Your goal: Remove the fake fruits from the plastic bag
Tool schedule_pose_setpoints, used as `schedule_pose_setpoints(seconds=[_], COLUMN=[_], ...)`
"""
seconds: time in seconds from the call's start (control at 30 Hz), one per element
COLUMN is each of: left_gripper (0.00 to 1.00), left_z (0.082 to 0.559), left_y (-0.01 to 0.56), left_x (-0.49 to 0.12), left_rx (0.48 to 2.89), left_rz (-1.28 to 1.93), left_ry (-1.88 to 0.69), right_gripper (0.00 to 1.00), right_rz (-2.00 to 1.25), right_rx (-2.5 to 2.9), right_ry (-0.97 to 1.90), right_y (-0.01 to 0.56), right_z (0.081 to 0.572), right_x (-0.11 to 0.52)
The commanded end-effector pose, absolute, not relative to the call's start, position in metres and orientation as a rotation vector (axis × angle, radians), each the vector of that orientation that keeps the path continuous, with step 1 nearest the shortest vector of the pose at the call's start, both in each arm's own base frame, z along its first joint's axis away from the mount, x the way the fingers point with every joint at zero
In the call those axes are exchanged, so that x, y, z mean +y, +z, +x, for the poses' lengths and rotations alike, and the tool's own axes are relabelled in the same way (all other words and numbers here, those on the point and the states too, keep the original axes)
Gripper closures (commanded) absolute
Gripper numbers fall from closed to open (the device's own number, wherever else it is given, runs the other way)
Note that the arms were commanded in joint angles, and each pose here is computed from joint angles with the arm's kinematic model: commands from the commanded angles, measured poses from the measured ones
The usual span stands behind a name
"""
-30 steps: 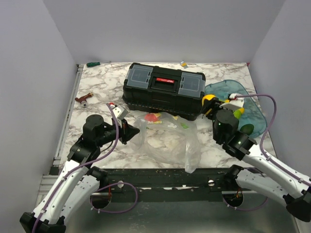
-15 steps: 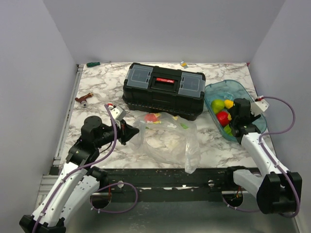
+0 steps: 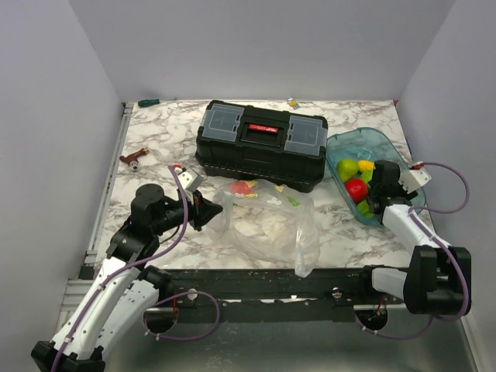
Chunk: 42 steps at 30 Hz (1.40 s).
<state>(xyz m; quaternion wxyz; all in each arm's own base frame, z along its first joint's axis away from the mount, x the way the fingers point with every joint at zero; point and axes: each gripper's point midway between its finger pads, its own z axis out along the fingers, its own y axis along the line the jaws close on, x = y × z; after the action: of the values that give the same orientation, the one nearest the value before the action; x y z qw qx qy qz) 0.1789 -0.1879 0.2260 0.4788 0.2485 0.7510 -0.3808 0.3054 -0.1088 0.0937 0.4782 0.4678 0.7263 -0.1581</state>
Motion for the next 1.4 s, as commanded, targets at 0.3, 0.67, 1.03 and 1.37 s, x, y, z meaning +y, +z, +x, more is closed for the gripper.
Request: schedule_pose_setpoints(seconds=[0.3, 0.67, 1.03, 1.37], left_gripper=[1.00, 1.00, 1.00, 1.00], left_z=[0.177, 0.176, 0.175, 0.175], left_y=[0.234, 0.236, 0.235, 0.236], left_x=[-0.188, -0.189, -0.190, -0.190], left_rx=[1.814, 1.808, 1.810, 1.807], left_rz=[0.616, 0.620, 0.623, 0.622], left_ry=[-0.941, -0.949, -0.956, -0.953], right_gripper=[0.18, 0.00, 0.01, 0.05], right_rz=[1.091, 0.992, 0.648, 0.523], right_rx=[1.766, 1.790, 1.899, 1.880], right_ry=[-0.379, -0.291, 0.219, 0.546], right_y=[0.092, 0.125, 0.166, 0.211], right_z=[0.309, 0.311, 0.326, 0.320], right_x=[-0.111, -0.098, -0.014, 0.046])
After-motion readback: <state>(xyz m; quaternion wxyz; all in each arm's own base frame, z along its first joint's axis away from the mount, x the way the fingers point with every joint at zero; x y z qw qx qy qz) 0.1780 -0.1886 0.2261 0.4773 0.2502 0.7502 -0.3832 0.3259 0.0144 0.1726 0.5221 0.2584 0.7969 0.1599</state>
